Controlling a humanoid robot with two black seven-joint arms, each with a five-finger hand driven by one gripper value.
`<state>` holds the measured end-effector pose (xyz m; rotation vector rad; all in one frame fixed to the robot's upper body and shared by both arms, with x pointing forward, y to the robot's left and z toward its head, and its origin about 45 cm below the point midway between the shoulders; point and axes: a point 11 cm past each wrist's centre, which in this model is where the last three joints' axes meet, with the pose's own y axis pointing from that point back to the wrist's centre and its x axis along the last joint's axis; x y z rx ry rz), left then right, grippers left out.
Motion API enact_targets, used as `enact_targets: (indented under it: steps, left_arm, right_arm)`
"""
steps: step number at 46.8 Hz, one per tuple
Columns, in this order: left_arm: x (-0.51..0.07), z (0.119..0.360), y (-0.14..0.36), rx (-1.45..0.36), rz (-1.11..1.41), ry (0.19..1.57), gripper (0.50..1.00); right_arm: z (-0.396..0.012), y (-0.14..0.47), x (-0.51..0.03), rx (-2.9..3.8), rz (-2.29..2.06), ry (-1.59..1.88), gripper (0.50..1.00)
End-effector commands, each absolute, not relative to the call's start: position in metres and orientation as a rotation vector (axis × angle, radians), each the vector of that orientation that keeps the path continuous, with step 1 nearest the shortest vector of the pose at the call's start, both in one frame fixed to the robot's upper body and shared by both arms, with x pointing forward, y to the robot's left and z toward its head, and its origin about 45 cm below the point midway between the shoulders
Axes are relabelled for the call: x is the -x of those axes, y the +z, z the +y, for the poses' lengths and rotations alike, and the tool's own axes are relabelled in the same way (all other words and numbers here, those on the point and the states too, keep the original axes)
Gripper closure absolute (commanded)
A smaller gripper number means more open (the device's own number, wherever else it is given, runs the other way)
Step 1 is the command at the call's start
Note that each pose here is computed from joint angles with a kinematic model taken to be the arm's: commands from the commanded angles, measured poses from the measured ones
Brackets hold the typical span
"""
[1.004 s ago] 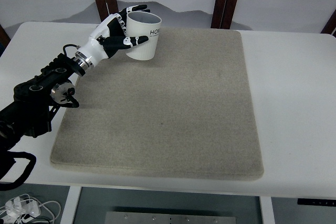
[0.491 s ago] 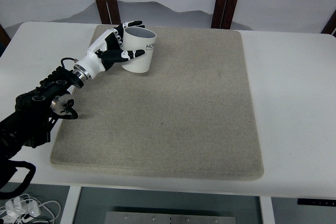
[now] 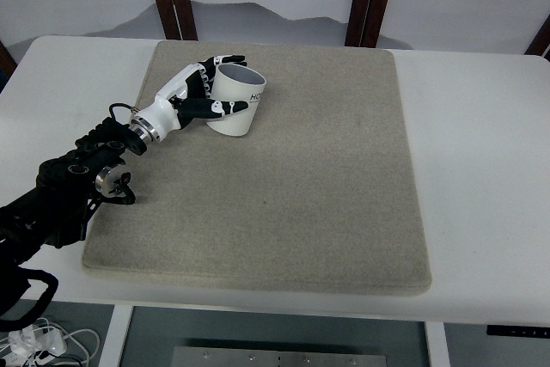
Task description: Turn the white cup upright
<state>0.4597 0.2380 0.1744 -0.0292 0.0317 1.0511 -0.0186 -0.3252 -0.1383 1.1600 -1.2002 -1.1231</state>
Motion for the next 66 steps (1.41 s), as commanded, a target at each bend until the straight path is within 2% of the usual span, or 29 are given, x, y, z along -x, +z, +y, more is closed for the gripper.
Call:
enact_targets:
  steps: [1, 7, 30, 47, 54, 66]
  left_arm:
    - [-0.459, 0.238, 0.174, 0.031, 0.034, 1.053, 0.542]
    - [-0.458, 0.238, 0.171, 0.036, 0.044, 1.057, 0.506]
    - [-0.460, 0.237, 0.183, 0.069, 0.042, 1.032, 0.506]
    - [-0.471, 0.294, 0.233, 0.142, 0.023, 1.001, 0.506]
    - [-0.478, 0.318, 0.262, 0.228, 0.013, 1.051, 0.506]
    - [-0.487, 0.336, 0.284, 0.311, 0.001, 1.122, 0.506]
  right_arm:
    - [-0.325, -0.138, 0.019, -1.160, -1.199, -1.122, 0.548]
    - [-0.325, -0.138, 0.019, -1.160, -1.201, -1.123, 0.548]
    - [-0.325, -0.138, 0.019, -1.160, -1.199, -1.122, 0.548]
    - [-0.325, -0.138, 0.019, -1.161, -1.200, -1.124, 0.548]
    - [-0.325, -0.138, 0.019, -1.160, -1.201, -1.123, 0.548]
    - [-0.325, -0.138, 0.019, -1.160, -1.199, -1.122, 0.548]
